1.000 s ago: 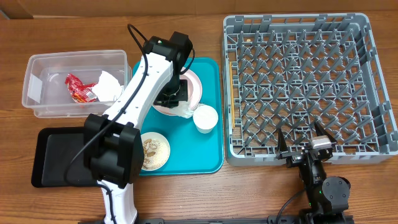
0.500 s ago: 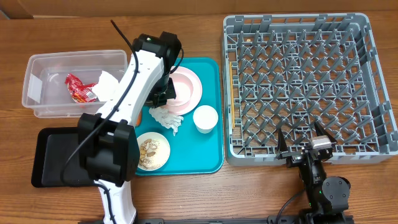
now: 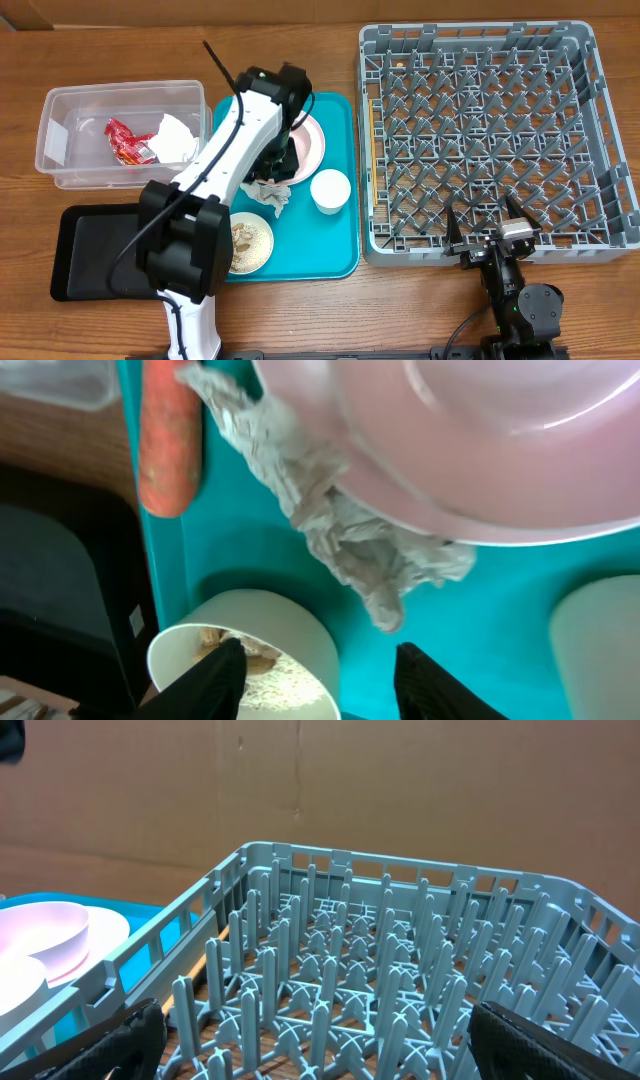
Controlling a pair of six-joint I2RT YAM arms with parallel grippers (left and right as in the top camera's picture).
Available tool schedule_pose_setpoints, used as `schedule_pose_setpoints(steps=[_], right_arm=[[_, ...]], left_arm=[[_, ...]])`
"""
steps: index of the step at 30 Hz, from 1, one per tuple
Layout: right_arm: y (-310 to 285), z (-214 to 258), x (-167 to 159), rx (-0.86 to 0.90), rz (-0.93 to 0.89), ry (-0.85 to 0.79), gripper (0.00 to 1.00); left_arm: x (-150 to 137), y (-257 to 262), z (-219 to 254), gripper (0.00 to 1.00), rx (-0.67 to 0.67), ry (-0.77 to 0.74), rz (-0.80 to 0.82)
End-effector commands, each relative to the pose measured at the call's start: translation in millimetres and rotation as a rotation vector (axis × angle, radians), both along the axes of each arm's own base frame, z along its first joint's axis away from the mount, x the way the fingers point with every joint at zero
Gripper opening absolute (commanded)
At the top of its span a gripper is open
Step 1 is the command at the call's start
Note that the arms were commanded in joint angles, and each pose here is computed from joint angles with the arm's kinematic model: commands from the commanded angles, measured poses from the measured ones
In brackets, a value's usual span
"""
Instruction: Sort waste into correct bins and load items into the dishwasher
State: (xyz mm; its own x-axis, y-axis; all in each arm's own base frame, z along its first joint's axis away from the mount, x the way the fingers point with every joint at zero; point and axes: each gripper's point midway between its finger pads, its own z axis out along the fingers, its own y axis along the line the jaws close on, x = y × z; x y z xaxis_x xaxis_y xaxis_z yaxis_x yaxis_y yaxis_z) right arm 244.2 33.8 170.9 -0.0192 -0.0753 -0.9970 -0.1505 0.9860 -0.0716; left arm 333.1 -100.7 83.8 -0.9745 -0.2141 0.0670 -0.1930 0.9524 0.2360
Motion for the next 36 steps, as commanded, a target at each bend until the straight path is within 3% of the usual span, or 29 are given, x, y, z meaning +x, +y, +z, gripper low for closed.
schedule_pose_setpoints(steps=[1, 3, 9, 13, 20, 30, 33, 36], right_arm=[[-2.5, -1.2, 0.3, -0.003, -0.012, -0.007, 1.0], [-2.5, -1.2, 0.3, -0.003, -0.012, -0.007, 1.0], [-2.5, -1.2, 0.3, -0.003, -0.012, -0.007, 1.0], [-2.5, -1.2, 0.3, -0.003, -0.012, -0.007, 1.0], [-2.5, -1.2, 0.3, -0.003, -0.012, -0.007, 1.0], [-2.5, -1.2, 0.3, -0.003, -0.012, -0.007, 1.0], [-2.5, -1.2, 0.3, -0.003, -0.012, -0.007, 1.0], [-2.5, -1.2, 0.3, -0.003, -0.012, -0.007, 1.0]], left_arm=[[-18.4, 5.7, -16.4, 0.52, 0.017, 0.058, 0.0], [-25.1, 4.9, -26.8, 0.53, 0.001, 0.087, -0.03], [-30.6, -18.5, -47.8, 0.41, -0.172, 0.131, -0.199], [-20.6, -20.9, -50.3, 0.42, -0.175, 0.088, -0.206], [-14.8, -23.1, -51.5, 0.53, -0.182, 0.063, -0.209], [-16.8, -22.4, -73.1, 0.53, -0.188, 0.042, -0.21], [-18.9, -21.5, -76.6, 0.42, -0.187, 0.045, -0.21], [-18.7, -21.5, -76.5, 0.13, -0.187, 0.045, -0.21]])
